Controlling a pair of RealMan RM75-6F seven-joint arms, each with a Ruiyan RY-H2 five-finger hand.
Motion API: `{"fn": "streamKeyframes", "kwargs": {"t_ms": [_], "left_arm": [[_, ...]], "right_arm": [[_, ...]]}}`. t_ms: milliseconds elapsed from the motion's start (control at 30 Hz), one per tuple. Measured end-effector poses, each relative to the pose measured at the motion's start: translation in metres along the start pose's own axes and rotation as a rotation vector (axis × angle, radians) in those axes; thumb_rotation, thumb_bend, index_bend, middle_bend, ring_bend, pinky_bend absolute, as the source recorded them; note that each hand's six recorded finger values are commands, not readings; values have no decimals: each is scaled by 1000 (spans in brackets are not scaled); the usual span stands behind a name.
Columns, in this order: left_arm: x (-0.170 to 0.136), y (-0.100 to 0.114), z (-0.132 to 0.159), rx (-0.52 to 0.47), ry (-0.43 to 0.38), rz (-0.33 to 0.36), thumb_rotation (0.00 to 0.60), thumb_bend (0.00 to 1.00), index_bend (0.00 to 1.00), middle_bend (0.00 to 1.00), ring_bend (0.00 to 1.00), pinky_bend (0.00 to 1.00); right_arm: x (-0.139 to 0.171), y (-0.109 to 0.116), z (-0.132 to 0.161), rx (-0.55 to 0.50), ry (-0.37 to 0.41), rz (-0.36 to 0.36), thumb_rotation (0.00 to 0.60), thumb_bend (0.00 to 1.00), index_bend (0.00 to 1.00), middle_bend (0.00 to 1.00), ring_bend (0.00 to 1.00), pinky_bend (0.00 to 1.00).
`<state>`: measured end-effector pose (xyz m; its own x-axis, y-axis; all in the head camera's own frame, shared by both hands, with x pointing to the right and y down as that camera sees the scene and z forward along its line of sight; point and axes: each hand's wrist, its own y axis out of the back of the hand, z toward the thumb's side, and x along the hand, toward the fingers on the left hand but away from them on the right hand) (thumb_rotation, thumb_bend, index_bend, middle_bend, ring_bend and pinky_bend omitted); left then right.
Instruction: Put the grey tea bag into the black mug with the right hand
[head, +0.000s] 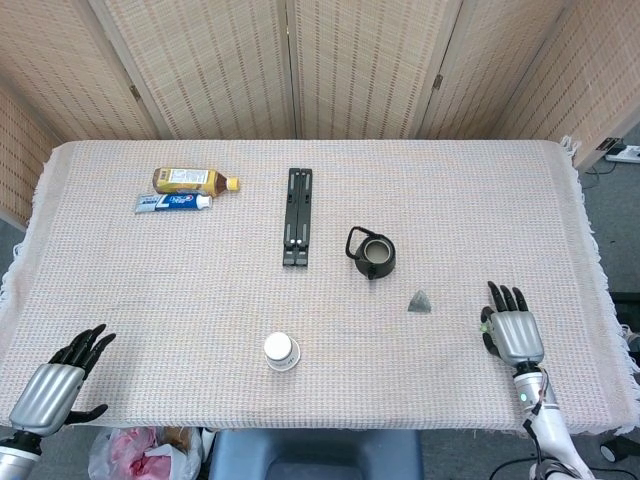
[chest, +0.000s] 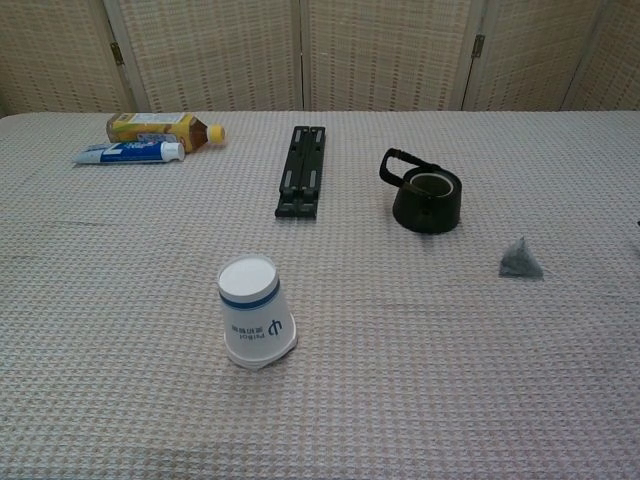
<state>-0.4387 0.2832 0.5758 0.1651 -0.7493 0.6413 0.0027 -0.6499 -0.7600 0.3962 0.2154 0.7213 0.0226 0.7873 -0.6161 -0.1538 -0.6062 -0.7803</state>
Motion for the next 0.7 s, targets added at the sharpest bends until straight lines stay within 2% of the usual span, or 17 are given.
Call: {"fn": "streamKeyframes", "kwargs": {"t_ms": [167,500,700], "left_arm": [[-1,0,0,-1,-4,0,600,58,0,0,25,257],[0,1,-1,-7,-5,2,600,58,0,0,25,257],[-1,2,-2,-7,-3,5,600,58,0,0,25,257]], "right_arm": [[-1,-1,2,-7,1,-2,600,334,477,20,0,0],[-3,-3,2,-5,-4,1,600,352,579,61,0,0],[-4,-2,2,-8,-6,-1,600,368,607,79,0,0]]}}
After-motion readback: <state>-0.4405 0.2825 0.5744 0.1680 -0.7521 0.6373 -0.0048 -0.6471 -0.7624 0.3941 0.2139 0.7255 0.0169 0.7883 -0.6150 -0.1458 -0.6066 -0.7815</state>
